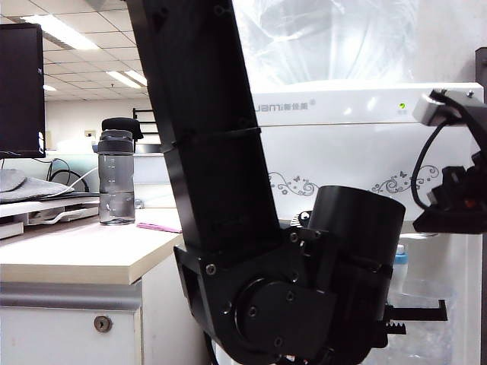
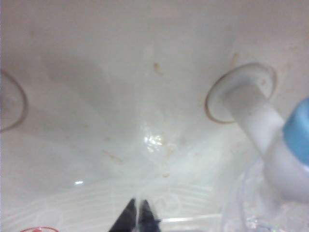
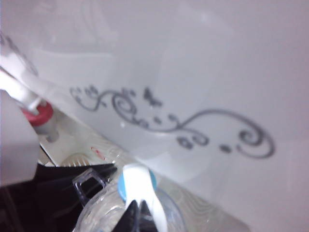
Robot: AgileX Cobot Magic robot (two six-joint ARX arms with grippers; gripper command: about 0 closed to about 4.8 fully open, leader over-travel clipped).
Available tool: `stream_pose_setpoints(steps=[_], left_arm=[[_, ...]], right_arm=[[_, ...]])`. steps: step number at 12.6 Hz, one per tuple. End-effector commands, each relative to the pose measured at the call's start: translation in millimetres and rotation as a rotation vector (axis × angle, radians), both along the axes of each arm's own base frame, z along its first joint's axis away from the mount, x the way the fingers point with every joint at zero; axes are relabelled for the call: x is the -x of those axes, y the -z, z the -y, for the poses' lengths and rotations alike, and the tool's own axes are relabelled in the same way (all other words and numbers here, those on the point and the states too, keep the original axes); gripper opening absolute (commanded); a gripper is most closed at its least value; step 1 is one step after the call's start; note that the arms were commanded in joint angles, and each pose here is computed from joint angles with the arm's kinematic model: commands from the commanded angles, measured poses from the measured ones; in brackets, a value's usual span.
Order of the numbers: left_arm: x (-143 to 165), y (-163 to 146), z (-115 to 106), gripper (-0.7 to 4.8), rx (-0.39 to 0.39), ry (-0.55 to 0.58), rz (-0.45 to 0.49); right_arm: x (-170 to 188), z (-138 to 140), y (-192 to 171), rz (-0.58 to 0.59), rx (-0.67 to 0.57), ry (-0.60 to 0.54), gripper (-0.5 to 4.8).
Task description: Pick up the plastic mug from the left desk, go to the cold water outlet of the water dispenser, press the vertical switch to get some water, then put the mug back on the desk.
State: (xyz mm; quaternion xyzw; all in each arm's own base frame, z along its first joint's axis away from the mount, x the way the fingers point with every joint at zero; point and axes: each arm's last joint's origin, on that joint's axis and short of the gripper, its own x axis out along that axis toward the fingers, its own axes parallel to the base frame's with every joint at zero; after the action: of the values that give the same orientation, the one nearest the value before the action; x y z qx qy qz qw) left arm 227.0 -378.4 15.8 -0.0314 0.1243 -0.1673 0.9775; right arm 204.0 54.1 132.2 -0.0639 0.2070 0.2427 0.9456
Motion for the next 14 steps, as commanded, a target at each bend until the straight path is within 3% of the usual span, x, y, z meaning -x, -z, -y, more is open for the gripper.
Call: stream_pose_setpoints(steps=[1,14], left_arm=[[-0.5,-7.8,3.2,-0.05,0.052,-0.005,0.024],[-0.5,-7.8,3.2,-0.05,0.052,-0.005,0.025]], right_arm=[[-1.2,-0.1,1.6,0.003,-0.001,0.001,-0.01],[6.7,2.6,13.6,-0.047,0.029,0.025,-0.01]])
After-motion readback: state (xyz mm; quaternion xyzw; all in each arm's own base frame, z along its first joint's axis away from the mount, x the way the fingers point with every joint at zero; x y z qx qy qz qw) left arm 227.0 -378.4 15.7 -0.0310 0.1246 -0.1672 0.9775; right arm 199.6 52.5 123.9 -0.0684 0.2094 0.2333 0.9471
